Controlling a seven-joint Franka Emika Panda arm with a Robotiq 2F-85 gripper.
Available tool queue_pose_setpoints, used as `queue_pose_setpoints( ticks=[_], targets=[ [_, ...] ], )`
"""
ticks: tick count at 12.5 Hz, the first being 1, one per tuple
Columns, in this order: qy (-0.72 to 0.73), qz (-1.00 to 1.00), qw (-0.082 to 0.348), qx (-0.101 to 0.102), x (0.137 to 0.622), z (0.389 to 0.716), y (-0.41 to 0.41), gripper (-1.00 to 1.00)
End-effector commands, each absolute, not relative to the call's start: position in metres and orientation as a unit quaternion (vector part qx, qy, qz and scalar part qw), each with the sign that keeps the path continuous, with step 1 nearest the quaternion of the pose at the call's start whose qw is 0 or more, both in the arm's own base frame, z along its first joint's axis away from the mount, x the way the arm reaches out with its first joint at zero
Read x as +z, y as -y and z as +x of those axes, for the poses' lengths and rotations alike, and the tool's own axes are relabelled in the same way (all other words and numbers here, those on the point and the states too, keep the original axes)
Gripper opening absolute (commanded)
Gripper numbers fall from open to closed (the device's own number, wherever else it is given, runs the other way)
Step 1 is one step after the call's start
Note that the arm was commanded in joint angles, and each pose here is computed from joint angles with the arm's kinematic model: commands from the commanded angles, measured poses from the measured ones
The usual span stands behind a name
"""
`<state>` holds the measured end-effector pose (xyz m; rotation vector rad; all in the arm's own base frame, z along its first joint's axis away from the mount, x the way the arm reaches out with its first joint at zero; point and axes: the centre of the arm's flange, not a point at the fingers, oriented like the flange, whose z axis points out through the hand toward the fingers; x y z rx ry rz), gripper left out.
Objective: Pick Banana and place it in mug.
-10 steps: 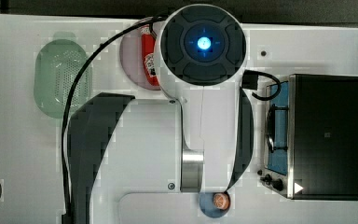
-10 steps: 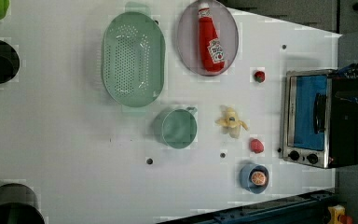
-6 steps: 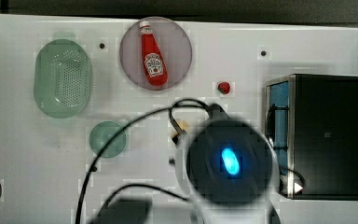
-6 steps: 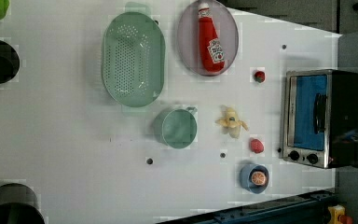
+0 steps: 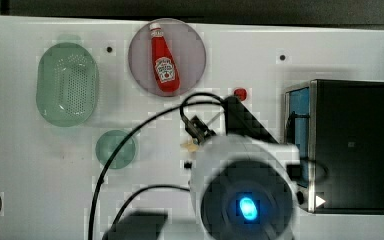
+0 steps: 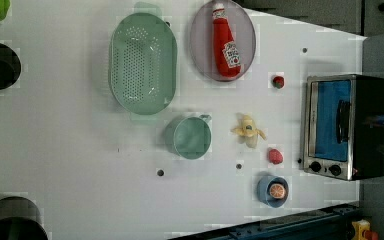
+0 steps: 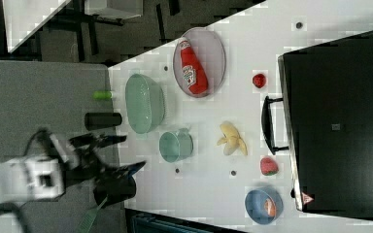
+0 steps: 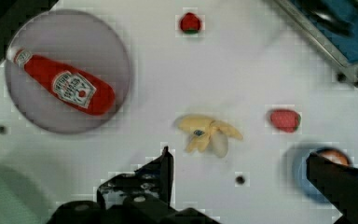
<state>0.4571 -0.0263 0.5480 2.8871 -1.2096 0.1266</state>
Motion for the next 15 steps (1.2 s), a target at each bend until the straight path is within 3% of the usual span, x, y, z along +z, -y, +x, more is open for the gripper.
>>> queue_pose_setpoints(
  ticks=[1, 6, 10, 15],
  targets=[
    [0.232, 0.971, 0.024, -0.044, 0.426, 0.464, 0.023, 1.00],
    [0.101, 0.994, 0.016, -0.038, 0.318, 0.474, 0.022, 1.00],
    [0.040, 0.997, 0.014, -0.062, 0.243, 0.474, 0.024, 1.00],
    [0.037, 0.998, 0.014, -0.057, 0.180, 0.472, 0.025, 1.00]
  ],
)
